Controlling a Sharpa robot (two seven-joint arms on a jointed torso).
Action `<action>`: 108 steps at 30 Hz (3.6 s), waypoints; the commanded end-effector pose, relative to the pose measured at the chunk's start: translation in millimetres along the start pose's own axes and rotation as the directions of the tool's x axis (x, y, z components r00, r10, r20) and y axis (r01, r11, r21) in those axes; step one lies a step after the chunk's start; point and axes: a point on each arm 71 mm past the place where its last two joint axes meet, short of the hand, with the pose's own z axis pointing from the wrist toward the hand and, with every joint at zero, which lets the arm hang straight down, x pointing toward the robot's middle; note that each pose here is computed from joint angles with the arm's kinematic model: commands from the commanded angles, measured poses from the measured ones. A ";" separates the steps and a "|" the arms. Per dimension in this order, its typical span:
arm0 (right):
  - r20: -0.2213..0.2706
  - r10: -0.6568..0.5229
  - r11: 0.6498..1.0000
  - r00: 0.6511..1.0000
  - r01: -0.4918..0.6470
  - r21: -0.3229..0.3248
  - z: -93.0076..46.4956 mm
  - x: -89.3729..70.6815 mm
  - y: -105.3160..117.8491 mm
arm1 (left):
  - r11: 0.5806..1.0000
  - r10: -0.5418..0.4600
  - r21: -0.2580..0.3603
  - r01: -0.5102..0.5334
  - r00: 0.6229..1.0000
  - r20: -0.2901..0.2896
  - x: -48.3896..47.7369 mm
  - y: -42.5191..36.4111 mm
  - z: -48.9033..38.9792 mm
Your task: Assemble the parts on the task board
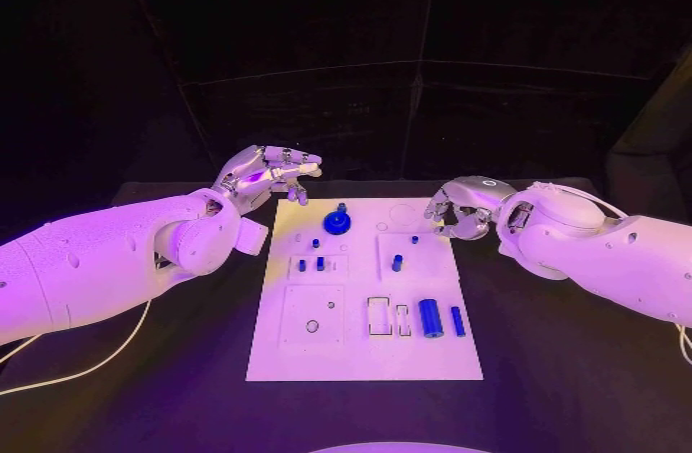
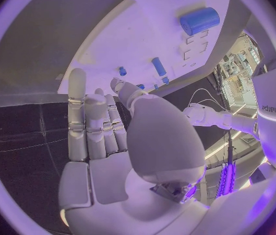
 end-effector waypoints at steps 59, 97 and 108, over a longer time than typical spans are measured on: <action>-0.046 -0.165 0.986 0.985 0.165 0.014 20.1 37.5 25.5 | 0.985 -0.167 0.039 0.168 0.985 -0.038 10.4 -2.9 0.6; 0.200 -0.058 0.994 0.978 0.076 -0.084 -16.9 11.1 51.4 | 0.989 -0.149 0.003 0.149 0.988 -0.031 -0.2 1.6 3.2; 0.213 0.029 0.975 0.977 0.019 -0.220 -21.2 4.5 106.2 | 0.990 -0.139 0.000 0.139 0.990 -0.027 -1.2 2.2 4.1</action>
